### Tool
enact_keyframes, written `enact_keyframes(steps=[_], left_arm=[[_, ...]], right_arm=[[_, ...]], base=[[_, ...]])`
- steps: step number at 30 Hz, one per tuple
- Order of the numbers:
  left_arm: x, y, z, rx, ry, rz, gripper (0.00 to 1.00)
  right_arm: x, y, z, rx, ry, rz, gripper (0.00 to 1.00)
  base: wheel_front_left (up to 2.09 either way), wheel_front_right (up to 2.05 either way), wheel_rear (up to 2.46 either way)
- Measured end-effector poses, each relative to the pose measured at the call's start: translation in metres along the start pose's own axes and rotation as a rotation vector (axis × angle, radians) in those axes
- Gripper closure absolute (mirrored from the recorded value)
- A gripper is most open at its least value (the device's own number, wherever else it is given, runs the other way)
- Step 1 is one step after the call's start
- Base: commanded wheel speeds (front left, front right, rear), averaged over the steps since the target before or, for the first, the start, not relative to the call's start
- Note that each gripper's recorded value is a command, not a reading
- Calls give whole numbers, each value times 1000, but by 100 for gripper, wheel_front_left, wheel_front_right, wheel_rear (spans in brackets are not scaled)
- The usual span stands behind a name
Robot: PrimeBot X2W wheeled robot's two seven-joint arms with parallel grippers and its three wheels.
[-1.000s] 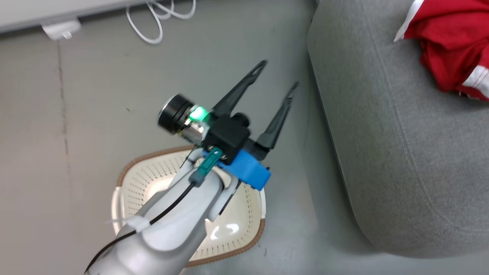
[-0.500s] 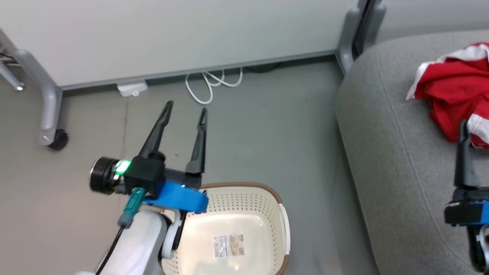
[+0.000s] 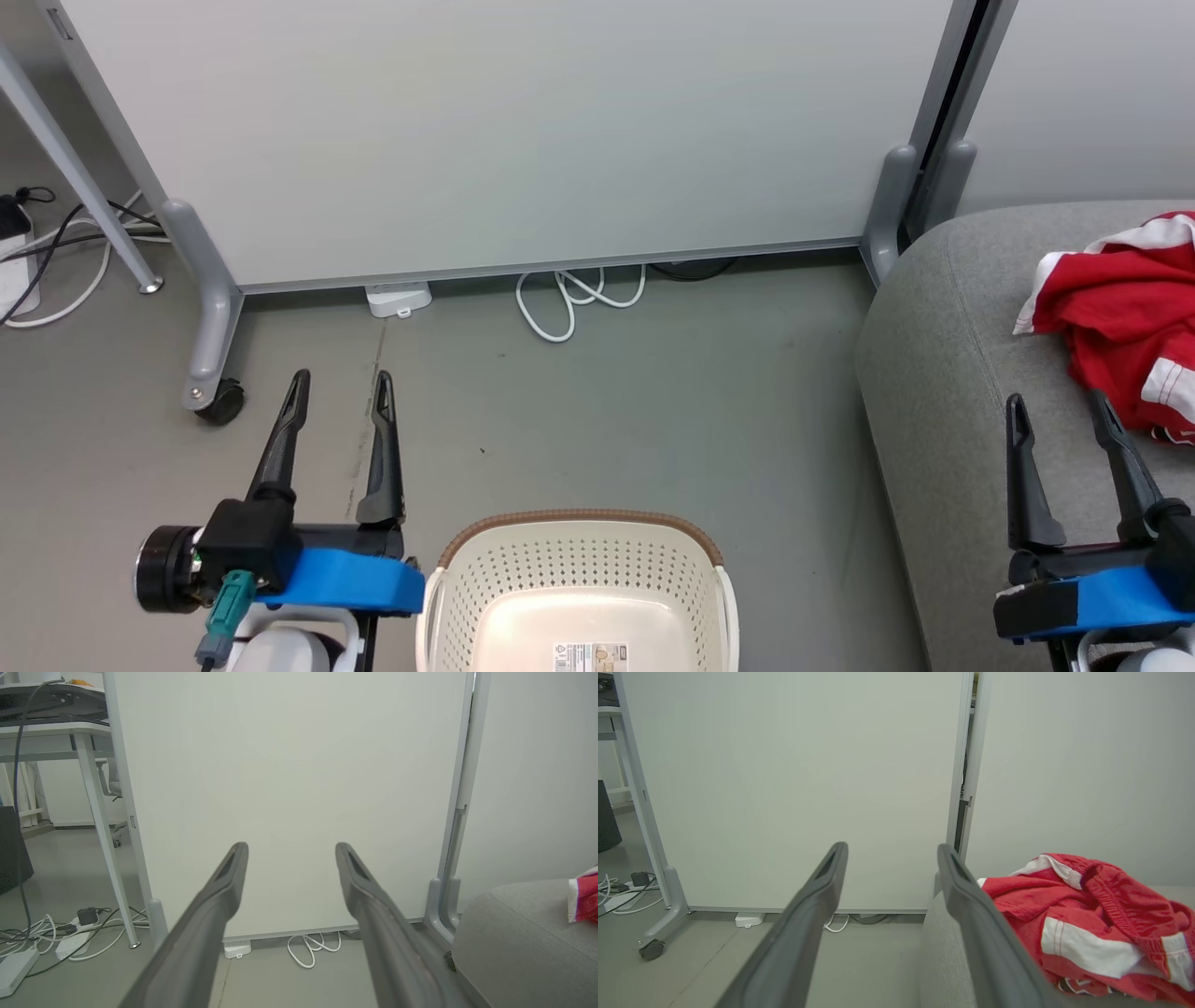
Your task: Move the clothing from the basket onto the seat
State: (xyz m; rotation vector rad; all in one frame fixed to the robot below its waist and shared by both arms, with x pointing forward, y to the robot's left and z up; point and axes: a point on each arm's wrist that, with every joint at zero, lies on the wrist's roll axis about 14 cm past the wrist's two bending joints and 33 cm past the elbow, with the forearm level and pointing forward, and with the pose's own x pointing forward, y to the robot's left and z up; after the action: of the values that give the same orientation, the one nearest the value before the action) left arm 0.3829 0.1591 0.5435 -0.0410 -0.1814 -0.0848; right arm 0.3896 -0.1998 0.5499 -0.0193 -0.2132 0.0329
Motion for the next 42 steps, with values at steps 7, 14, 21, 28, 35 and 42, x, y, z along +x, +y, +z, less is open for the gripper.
enact_keyframes(steps=[7, 14, 21, 28, 35, 42], left_arm=[[-22, 19, -9, 2, 30, 61, 0], [-33, 19, -16, 2, 55, 52, 0], [-37, 16, -22, 6, 75, 39, 0], [-42, 18, -26, 9, 88, 41, 0], [-45, 17, -29, 10, 100, 38, 0], [-45, 17, -30, 15, 102, 37, 0]], right_arm=[[-8, 8, -3, 14, 13, 12, 0], [-15, 15, -11, 21, 40, 26, 0], [-22, 16, -20, 30, 73, 26, 0], [-26, 17, -28, 36, 101, 26, 0], [-27, 19, -34, 43, 117, 30, 0], [-27, 20, -35, 50, 122, 32, 0]], base=[[0, 0, 0], [0, 0, 0], [0, 0, 0], [0, 0, 0], [0, 0, 0], [0, 0, 0]])
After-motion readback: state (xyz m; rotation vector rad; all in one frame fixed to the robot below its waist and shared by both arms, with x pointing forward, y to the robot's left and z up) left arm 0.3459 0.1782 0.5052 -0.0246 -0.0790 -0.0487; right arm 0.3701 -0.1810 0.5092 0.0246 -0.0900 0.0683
